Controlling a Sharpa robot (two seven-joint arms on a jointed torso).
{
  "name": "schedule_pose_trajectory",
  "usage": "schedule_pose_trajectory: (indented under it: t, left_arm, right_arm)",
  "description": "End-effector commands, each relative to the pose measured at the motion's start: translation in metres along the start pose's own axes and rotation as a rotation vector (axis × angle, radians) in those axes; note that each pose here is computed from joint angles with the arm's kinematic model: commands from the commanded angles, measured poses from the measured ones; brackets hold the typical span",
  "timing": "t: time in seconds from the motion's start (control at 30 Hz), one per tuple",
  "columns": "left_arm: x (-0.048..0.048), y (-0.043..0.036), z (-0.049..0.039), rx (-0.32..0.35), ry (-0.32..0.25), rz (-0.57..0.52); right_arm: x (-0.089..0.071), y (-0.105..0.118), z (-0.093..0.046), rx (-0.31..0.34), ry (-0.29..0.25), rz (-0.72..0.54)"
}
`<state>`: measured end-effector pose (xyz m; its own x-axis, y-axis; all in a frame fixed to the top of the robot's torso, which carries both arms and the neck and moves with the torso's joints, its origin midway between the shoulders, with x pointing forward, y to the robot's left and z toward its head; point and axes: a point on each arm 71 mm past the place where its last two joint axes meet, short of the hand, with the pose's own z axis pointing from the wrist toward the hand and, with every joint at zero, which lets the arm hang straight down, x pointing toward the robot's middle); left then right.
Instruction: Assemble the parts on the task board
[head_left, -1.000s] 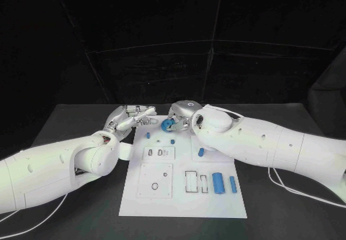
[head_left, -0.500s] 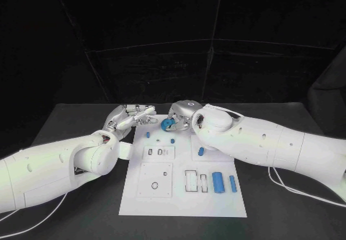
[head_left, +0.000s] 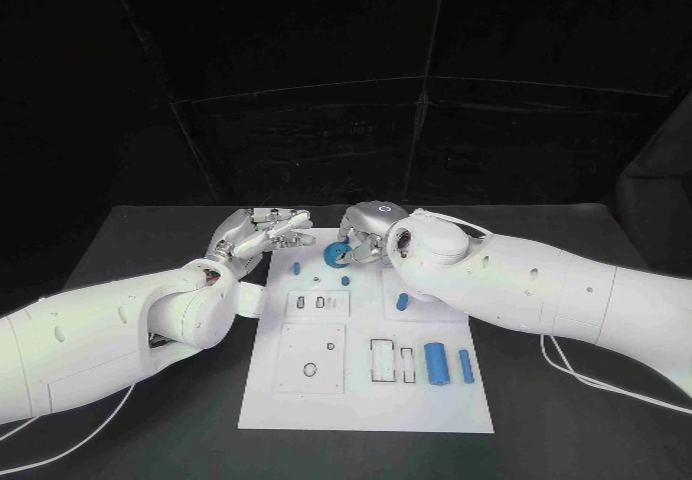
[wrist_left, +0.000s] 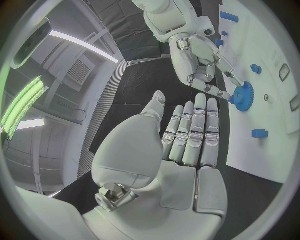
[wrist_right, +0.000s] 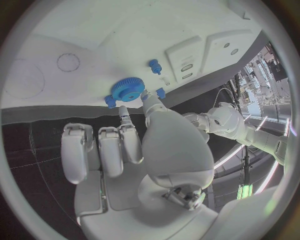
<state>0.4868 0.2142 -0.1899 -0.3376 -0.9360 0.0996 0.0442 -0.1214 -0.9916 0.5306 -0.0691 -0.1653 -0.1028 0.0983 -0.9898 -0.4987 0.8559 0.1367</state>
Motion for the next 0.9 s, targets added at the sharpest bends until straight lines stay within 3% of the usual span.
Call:
schedule_pose_trajectory:
  t: [0.03,0.3,0.43,0.73,0.9]
  left_arm:
    - [0.0005,-0.0015,0.0004,0.008,0.008,-0.002]
    - [0.0002,-0.0014,0.0004,0.007,0.007,-0.002]
    - [-0.0008,-0.0015,0.0003,0.008,0.005,-0.001]
    - [-0.0033,-0.0020,-0.0010,0.009,-0.001,0.001]
    - [-0.0040,-0.0020,-0.0009,0.009,-0.002,0.002]
  right_arm:
    - [-0.002,0.001,0.000,-0.006,-0.006,0.004]
    - [-0.010,-0.012,-0.006,0.029,-0.124,0.044]
    - [-0.016,-0.027,-0.018,0.035,-0.183,0.097]
    - [-0.023,-0.085,-0.064,-0.008,-0.145,0.286]
    - [-0.026,-0.118,-0.086,0.006,-0.132,0.337]
